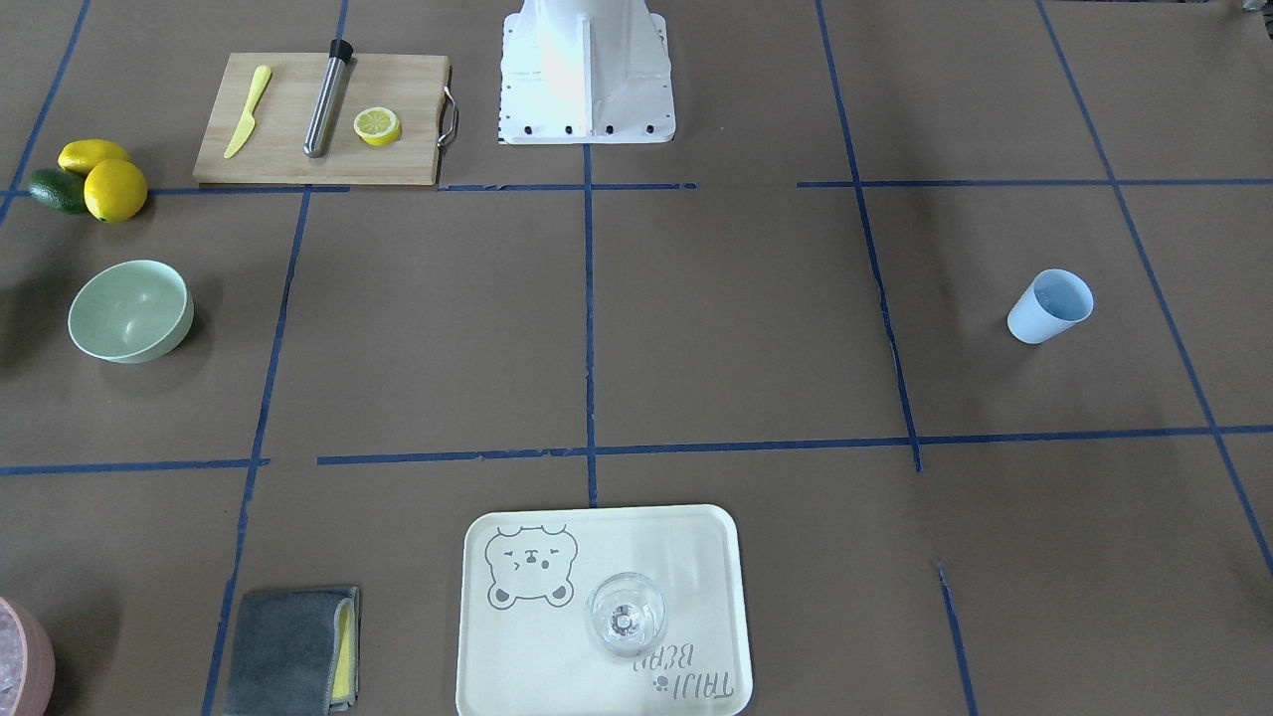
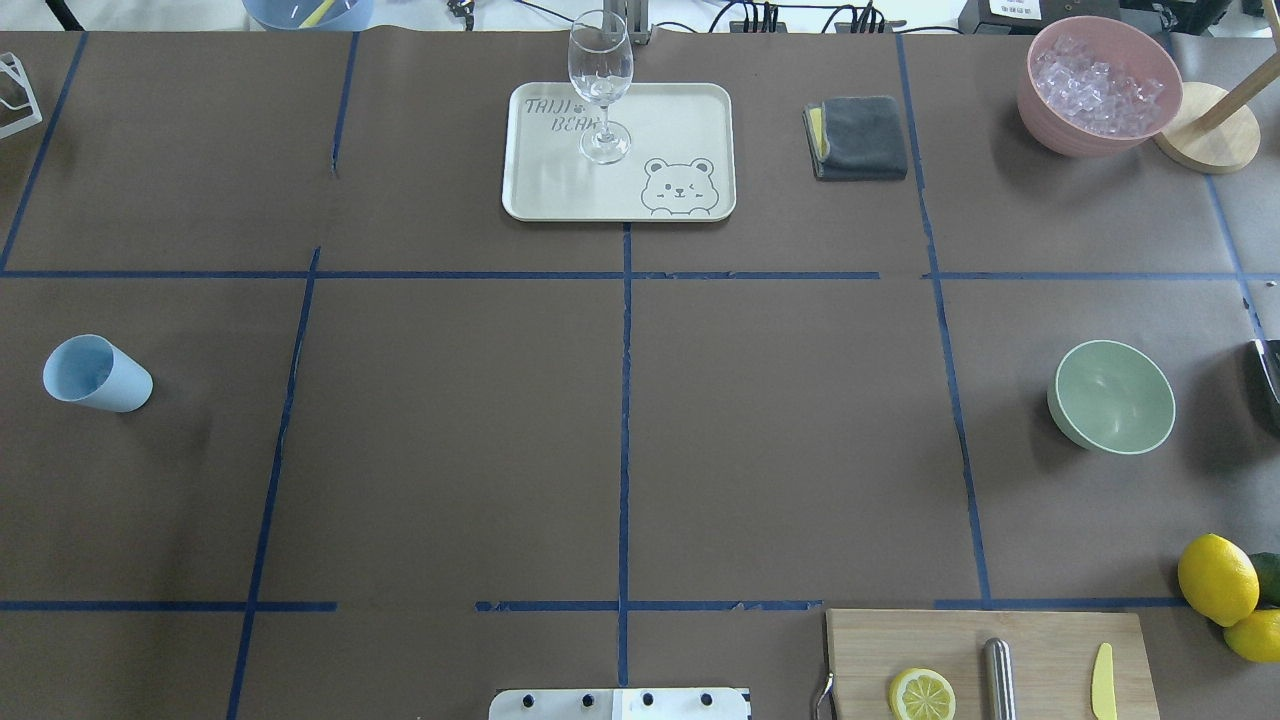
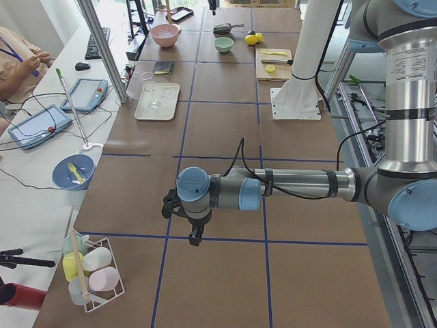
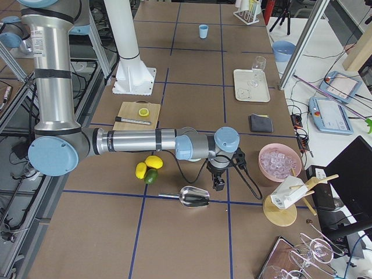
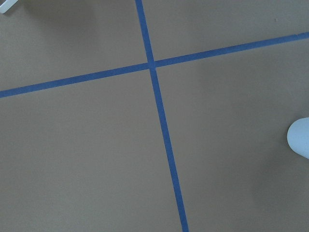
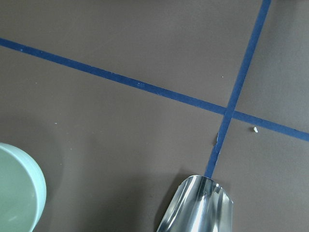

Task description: Pour ice into bowl

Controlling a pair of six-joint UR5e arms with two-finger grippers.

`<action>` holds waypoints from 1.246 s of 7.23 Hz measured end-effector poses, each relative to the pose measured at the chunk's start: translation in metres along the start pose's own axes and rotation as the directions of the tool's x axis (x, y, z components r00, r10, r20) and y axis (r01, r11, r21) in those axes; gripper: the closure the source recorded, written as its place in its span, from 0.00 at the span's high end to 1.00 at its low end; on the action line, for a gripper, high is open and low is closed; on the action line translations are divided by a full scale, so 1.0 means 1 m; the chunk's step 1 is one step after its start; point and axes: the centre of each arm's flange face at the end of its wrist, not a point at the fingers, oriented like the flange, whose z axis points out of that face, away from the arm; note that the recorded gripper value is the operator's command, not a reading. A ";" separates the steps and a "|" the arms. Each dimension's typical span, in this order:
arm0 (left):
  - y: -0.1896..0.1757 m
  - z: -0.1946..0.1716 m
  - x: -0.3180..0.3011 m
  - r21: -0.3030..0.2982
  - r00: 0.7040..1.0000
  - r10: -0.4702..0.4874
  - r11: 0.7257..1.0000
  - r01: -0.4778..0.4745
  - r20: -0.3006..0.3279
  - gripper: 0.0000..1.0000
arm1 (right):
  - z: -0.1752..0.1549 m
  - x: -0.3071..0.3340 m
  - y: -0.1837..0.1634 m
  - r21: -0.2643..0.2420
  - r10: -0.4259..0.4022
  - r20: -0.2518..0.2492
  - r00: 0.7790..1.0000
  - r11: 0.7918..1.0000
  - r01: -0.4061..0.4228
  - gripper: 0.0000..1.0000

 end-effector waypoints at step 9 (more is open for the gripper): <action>0.003 -0.005 0.008 0.028 0.998 0.060 0.998 -0.060 0.009 1.00 | 0.026 -0.067 0.011 0.033 0.148 0.133 0.980 0.988 -0.153 1.00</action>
